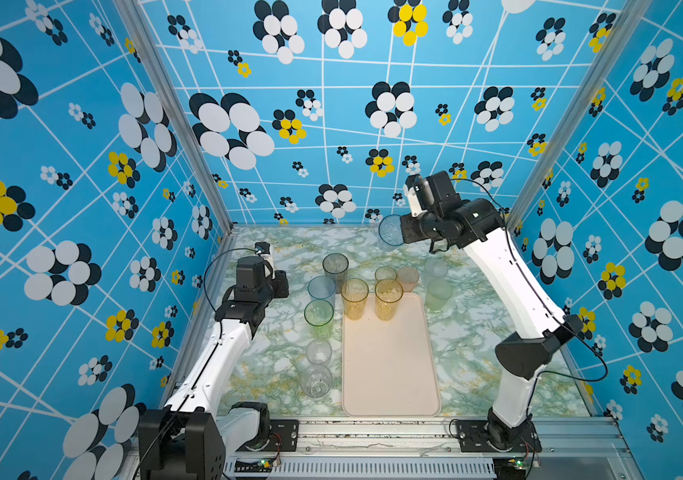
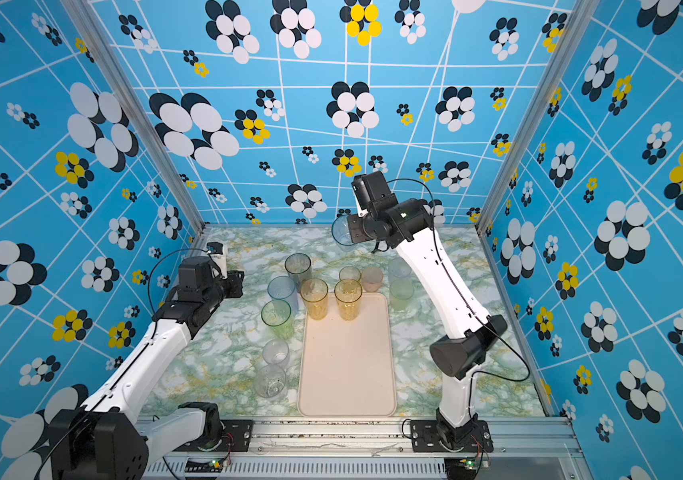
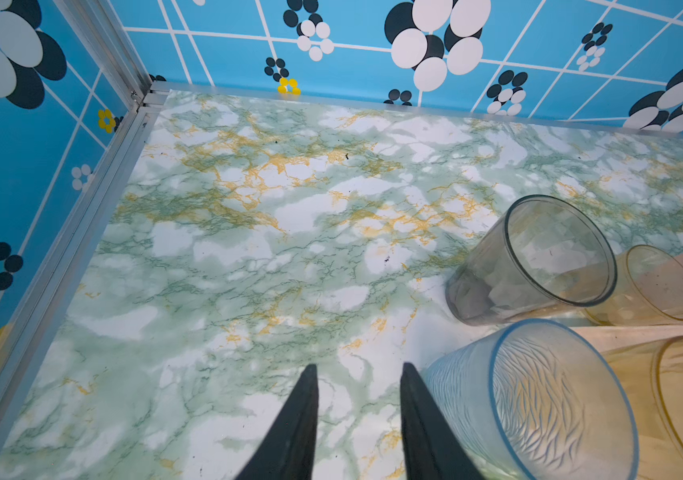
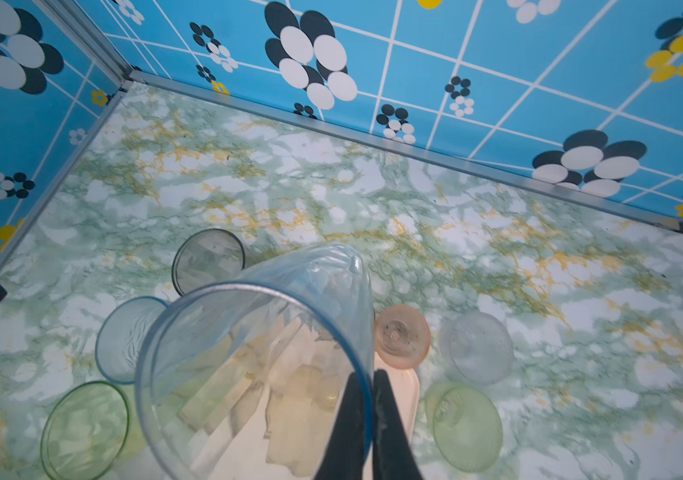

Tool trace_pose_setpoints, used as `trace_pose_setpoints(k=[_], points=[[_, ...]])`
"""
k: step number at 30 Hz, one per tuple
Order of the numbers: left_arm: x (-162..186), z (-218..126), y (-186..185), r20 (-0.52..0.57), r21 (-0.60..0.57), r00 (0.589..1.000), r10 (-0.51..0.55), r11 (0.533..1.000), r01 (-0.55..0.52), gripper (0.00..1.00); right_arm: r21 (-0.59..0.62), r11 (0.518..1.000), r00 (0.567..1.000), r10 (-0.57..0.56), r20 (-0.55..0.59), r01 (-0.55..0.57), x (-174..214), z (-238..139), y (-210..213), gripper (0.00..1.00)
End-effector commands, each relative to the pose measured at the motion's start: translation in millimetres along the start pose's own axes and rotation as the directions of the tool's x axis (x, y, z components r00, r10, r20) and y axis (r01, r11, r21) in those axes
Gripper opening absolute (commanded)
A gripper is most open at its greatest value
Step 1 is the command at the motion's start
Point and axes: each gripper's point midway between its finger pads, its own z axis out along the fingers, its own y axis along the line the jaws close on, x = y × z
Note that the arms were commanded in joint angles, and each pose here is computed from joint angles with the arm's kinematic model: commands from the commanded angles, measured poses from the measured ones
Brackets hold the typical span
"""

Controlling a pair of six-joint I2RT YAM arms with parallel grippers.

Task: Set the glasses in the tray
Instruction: 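Lift the blue-rimmed glass with the right gripper and carry it over the tray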

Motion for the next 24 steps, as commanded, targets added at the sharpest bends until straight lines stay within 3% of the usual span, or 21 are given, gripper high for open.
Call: trace_pose_setpoints(k=[1, 7, 13, 24], points=[[-13, -3, -4, 0.012, -0.009, 1.000, 0.027, 1.000, -0.027, 0.35, 0.074, 0.997, 0.998, 0.023, 0.059, -0.028, 8, -22, -28, 0.03], [-20, -5, -14, 0.001, -0.029, 0.998, 0.066, 0.997, -0.066, 0.35, 0.121, 0.990, 0.996, 0.082, -0.039, -0.077, 73, -34, -58, 0.03], [-26, -7, -26, -0.017, -0.038, 0.995, 0.099, 0.994, -0.099, 0.35, 0.109, 0.988, 0.974, 0.124, -0.187, -0.105, 137, -9, -62, 0.03], [-23, -6, -33, -0.071, -0.018, 0.993, 0.093, 0.995, -0.095, 0.36, 0.031, 0.989, 0.937, 0.145, -0.317, -0.143, 169, 51, -43, 0.02]])
